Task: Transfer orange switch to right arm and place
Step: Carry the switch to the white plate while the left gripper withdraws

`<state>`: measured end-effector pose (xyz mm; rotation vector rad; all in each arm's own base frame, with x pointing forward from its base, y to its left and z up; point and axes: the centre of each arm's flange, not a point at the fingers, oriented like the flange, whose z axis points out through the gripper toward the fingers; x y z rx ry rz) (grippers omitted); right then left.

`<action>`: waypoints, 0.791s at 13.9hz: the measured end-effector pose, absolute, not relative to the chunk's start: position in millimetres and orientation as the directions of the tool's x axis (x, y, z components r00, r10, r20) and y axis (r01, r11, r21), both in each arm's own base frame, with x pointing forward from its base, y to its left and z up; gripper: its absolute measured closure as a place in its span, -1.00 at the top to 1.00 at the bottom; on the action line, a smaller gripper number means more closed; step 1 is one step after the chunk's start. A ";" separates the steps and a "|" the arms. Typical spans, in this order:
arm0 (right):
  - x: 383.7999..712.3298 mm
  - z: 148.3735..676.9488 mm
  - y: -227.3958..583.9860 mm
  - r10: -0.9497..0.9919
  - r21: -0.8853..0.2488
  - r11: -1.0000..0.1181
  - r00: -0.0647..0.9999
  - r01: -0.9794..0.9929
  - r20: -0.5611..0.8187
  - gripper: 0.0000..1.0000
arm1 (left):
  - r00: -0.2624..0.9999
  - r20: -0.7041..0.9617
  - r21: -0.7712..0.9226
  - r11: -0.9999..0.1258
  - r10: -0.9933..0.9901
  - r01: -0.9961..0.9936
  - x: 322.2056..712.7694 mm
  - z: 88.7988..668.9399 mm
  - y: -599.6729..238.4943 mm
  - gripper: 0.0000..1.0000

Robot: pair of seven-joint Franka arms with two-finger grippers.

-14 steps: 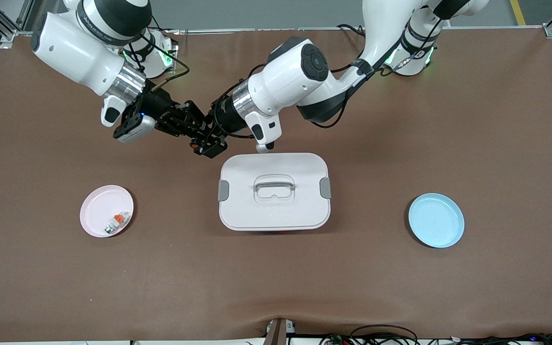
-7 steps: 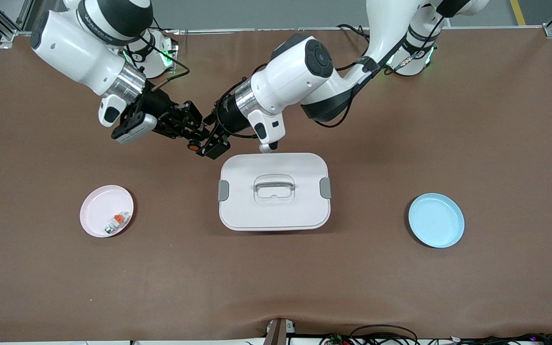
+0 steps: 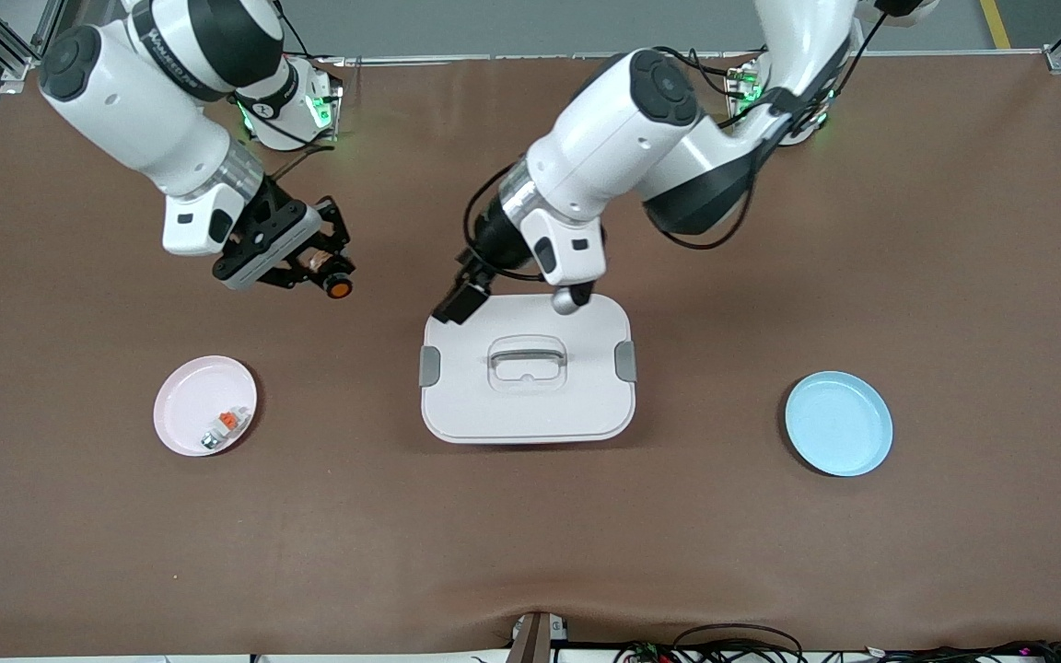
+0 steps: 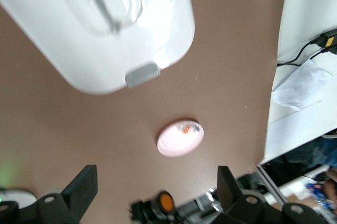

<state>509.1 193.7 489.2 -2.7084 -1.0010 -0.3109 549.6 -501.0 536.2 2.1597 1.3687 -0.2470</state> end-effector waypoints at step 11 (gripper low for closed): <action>578.0 403.0 -3.5 0.943 0.022 -0.310 0.305 0.950 0.130 -0.16 | 0.901 0.033 0.165 -0.891 0.432 0.422 628.5 567.4 -263.4 1.00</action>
